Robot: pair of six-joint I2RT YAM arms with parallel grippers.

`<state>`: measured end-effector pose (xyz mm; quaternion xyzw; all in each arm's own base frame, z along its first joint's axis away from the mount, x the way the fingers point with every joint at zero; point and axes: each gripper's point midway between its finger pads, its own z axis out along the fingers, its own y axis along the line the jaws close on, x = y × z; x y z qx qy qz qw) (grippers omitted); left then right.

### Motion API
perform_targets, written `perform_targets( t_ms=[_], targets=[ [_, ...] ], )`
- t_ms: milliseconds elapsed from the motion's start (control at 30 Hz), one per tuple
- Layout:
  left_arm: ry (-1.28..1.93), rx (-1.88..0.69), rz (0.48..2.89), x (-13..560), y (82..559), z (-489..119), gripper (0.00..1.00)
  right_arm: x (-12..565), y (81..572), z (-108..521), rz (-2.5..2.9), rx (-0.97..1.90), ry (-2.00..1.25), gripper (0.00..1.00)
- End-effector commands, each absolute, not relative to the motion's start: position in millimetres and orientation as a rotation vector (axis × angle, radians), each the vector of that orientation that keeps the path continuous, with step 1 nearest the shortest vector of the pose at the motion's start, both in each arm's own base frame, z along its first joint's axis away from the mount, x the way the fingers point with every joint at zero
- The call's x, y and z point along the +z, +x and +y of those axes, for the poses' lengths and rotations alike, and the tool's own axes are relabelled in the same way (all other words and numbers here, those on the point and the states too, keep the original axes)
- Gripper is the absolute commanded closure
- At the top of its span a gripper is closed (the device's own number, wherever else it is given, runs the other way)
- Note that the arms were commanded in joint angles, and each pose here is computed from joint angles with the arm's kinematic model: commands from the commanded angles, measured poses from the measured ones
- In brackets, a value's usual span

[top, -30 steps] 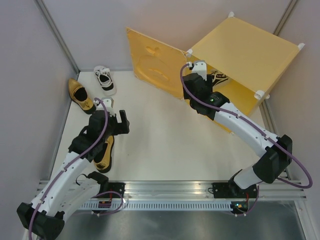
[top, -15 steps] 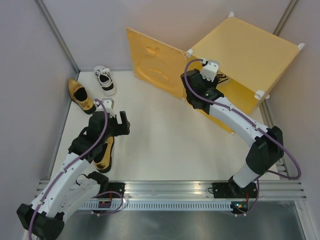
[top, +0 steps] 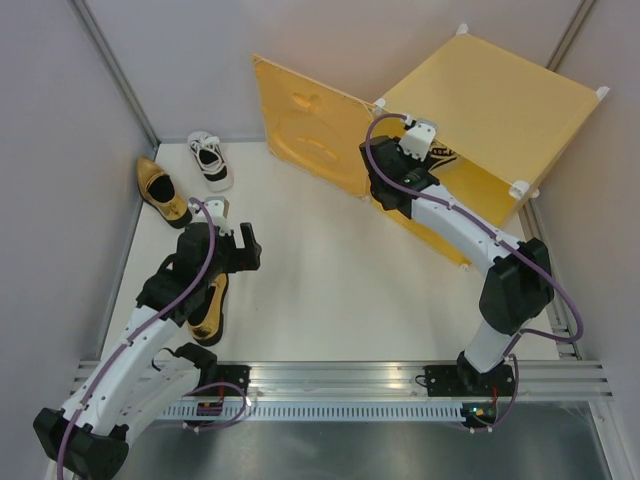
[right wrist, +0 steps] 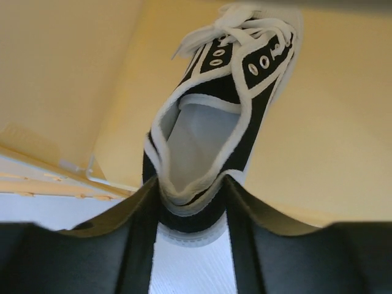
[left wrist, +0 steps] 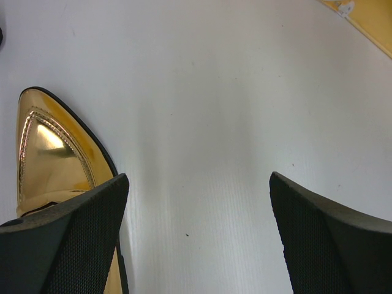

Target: Place and organize the shoes in the shoe cabinet

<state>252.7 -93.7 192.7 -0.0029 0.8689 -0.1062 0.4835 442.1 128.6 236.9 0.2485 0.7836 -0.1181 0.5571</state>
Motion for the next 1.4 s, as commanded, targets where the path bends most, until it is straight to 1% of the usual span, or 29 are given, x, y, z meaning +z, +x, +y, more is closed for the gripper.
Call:
perform_targets(
  t_ms=[0, 67, 100, 133, 167, 333, 600, 733, 1167, 1200, 1267, 1300, 1367],
  targets=[
    [0.016, -0.267, 2.081, 199, 257, -96, 0.02, 248, 455, 123, 1.81, -0.242, 0.637, 0.54],
    [0.013, -0.268, 2.08, 200, 257, -96, 0.02, 246, 458, 120, 1.818, -0.247, 0.633, 0.76],
    [0.015, -0.266, 2.083, 199, 257, -96, 0.02, 245, 458, 120, 1.825, -0.244, 0.623, 0.84],
    [0.013, -0.268, 2.08, 200, 257, -96, 0.02, 246, 459, 120, 1.834, -0.248, 0.601, 0.96],
    [0.014, -0.267, 2.08, 200, 257, -96, 0.02, 246, 462, 122, 1.84, -0.23, 0.587, 0.99],
    [0.013, -0.267, 2.083, 199, 257, -96, 0.02, 257, 474, 127, 1.835, -0.179, 0.498, 0.99],
    [0.012, -0.259, 2.086, 197, 258, -95, 0.02, 268, 493, 129, 1.825, -0.174, 0.365, 0.99],
    [0.011, -0.258, 2.085, 198, 258, -95, 0.02, 257, 499, 124, 1.86, -0.192, 0.309, 1.0],
    [0.012, -0.252, 2.091, 195, 258, -94, 0.02, 219, 504, 110, 1.921, -0.214, 0.343, 0.99],
    [0.01, -0.252, 2.091, 195, 258, -94, 0.02, 216, 503, 109, 1.929, -0.216, 0.343, 0.96],
    [0.009, -0.252, 2.09, 196, 258, -94, 0.02, 217, 502, 110, 1.932, -0.201, 0.347, 0.91],
    [0.012, -0.251, 2.093, 195, 257, -94, 0.02, 219, 500, 113, 1.932, -0.175, 0.343, 0.86],
    [0.01, -0.252, 2.091, 196, 258, -94, 0.02, 223, 498, 116, 1.926, -0.149, 0.34, 0.82]
  ],
)
